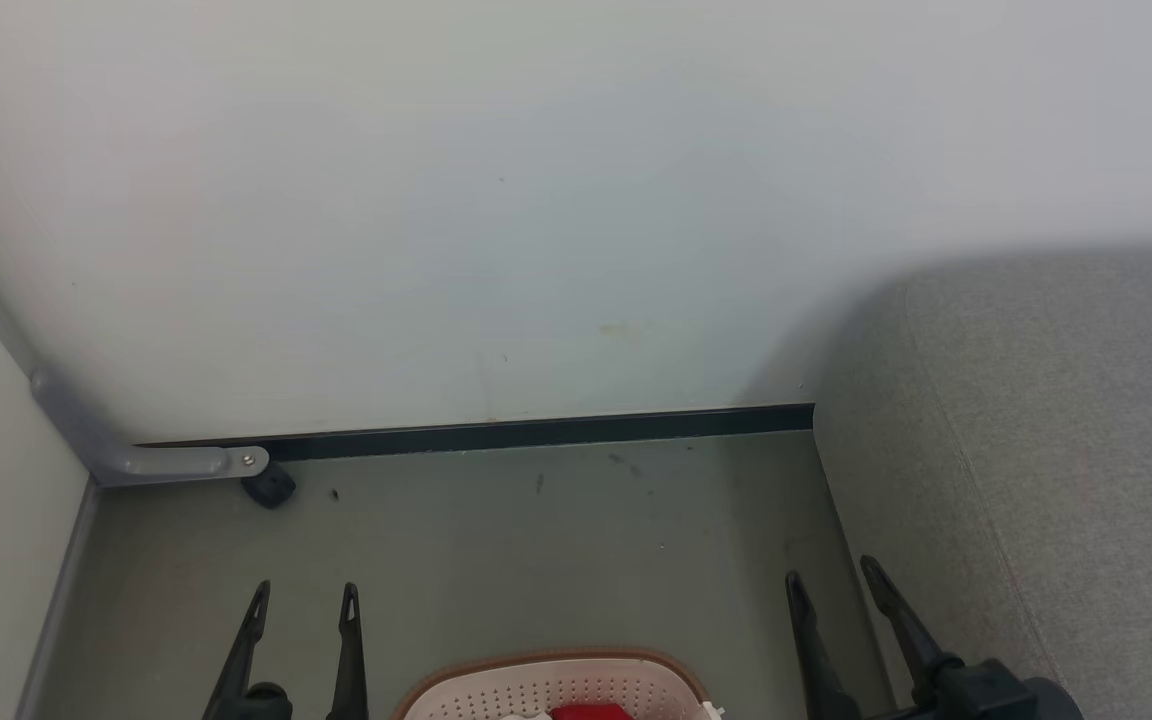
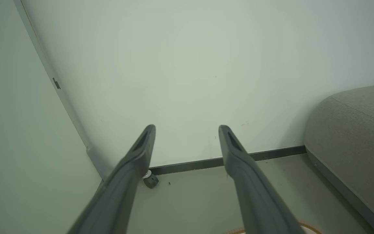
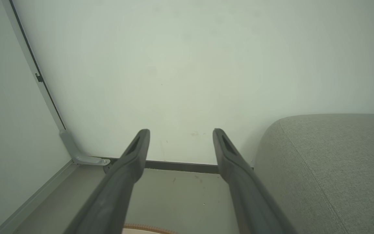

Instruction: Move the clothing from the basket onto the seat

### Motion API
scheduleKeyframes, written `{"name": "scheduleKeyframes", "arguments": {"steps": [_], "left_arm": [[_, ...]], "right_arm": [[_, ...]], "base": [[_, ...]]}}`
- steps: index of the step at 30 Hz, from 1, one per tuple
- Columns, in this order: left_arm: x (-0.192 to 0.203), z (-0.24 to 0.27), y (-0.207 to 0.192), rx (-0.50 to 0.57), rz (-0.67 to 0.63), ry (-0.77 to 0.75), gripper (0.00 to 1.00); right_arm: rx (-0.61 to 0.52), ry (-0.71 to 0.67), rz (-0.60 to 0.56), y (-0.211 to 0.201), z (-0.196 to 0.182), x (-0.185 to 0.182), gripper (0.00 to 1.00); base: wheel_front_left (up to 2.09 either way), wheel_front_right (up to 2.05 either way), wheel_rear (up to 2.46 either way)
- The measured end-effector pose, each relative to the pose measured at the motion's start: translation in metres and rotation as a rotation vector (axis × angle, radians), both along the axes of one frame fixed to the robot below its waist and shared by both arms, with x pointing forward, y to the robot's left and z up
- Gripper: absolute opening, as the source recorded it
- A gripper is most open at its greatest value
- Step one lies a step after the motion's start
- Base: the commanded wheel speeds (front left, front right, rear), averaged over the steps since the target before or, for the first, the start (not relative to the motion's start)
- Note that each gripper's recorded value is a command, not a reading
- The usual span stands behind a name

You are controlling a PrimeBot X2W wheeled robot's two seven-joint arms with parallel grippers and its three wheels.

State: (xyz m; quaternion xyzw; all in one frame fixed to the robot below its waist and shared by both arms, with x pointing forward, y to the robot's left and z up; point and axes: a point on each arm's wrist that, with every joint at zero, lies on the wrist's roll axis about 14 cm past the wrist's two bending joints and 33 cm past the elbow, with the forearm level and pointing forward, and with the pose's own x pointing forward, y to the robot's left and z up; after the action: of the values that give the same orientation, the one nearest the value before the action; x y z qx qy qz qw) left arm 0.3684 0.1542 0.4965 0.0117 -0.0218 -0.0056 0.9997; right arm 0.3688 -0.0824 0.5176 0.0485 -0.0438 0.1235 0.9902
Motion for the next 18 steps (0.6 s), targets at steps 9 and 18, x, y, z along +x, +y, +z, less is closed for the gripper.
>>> {"name": "scheduleKeyframes", "arguments": {"steps": [9, 18], "left_arm": [[-0.0012, -0.0078, 0.0037, -0.036, 0.018, 0.027, 1.0], [-0.0028, -0.007, 0.0045, -0.047, 0.022, 0.026, 1.0]], "right_arm": [[0.0, -0.009, -0.013, -0.0036, 0.0028, 0.0005, 1.0], [0.001, -0.016, -0.016, -0.0043, 0.0054, -0.001, 1.0]], "base": [[0.0, 0.0, 0.0], [0.0, 0.0, 0.0]]}}
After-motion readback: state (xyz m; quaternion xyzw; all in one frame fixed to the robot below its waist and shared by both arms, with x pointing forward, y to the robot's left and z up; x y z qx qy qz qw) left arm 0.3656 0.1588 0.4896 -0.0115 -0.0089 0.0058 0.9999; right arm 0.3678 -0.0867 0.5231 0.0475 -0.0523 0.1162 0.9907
